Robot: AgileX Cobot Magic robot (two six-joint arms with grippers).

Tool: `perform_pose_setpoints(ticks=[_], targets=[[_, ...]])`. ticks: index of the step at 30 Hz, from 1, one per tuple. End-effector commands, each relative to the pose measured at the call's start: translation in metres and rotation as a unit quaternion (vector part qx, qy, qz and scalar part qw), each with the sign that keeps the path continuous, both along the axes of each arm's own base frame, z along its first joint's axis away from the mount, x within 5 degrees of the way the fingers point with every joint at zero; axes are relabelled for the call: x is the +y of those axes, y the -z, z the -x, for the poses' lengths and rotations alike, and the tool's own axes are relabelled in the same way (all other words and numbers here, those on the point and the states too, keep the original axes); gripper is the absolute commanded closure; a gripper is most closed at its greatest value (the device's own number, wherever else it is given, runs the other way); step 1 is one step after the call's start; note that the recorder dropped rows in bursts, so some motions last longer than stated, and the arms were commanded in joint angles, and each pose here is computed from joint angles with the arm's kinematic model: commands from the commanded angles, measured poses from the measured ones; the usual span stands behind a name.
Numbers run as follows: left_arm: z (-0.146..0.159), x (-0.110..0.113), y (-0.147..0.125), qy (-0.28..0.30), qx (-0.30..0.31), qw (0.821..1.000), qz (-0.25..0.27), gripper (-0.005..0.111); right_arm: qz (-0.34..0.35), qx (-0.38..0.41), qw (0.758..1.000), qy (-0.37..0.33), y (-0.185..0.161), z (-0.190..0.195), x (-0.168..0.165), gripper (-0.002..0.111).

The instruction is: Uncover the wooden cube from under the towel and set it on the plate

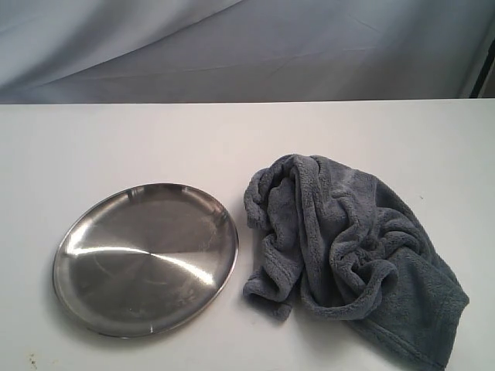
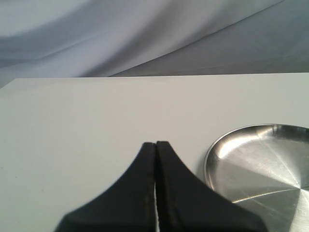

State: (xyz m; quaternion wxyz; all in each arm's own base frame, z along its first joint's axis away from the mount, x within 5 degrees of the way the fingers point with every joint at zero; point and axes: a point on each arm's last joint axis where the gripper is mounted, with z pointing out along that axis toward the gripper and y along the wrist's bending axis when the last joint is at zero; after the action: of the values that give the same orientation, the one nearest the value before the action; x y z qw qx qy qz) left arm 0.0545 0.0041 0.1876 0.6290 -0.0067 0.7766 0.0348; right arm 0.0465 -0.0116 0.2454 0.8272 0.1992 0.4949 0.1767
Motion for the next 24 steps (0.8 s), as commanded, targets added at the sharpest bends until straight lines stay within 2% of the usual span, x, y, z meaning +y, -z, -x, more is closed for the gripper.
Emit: perform_pose_setpoints(ticks=[1, 3, 7, 11, 19, 23, 24], targets=[[0.000, 0.000, 0.000, -0.001, -0.006, 1.000, 0.003, 0.107, 0.119, -0.067, 0.990, -0.036, -0.011, 0.006, 0.016, 0.108], [0.000, 0.000, 0.000, -0.001, -0.006, 1.000, 0.003, 0.107, 0.145, -0.061, 0.987, -0.043, -0.014, 0.006, 0.020, 0.108], [0.000, 0.000, 0.000, -0.001, -0.006, 1.000, 0.003, 0.107, 0.155, -0.044, 0.986, -0.038, -0.038, 0.011, 0.020, 0.108], [0.000, 0.000, 0.000, -0.001, -0.006, 1.000, 0.003, 0.107, 0.224, -0.019, 0.974, -0.016, -0.068, 0.009, 0.022, 0.108], [0.000, 0.000, 0.000, -0.001, -0.006, 1.000, 0.003, 0.107, 0.252, 0.070, 0.965, -0.030, -0.102, -0.031, 0.021, 0.108], [0.000, 0.000, 0.000, -0.001, -0.006, 1.000, 0.003, 0.107, 0.264, 0.128, 0.952, -0.087, -0.104, -0.067, 0.026, 0.108], [0.000, 0.000, 0.000, -0.001, -0.006, 1.000, 0.003, 0.107, 0.273, 0.135, 0.943, -0.137, -0.105, -0.080, 0.034, 0.108]])
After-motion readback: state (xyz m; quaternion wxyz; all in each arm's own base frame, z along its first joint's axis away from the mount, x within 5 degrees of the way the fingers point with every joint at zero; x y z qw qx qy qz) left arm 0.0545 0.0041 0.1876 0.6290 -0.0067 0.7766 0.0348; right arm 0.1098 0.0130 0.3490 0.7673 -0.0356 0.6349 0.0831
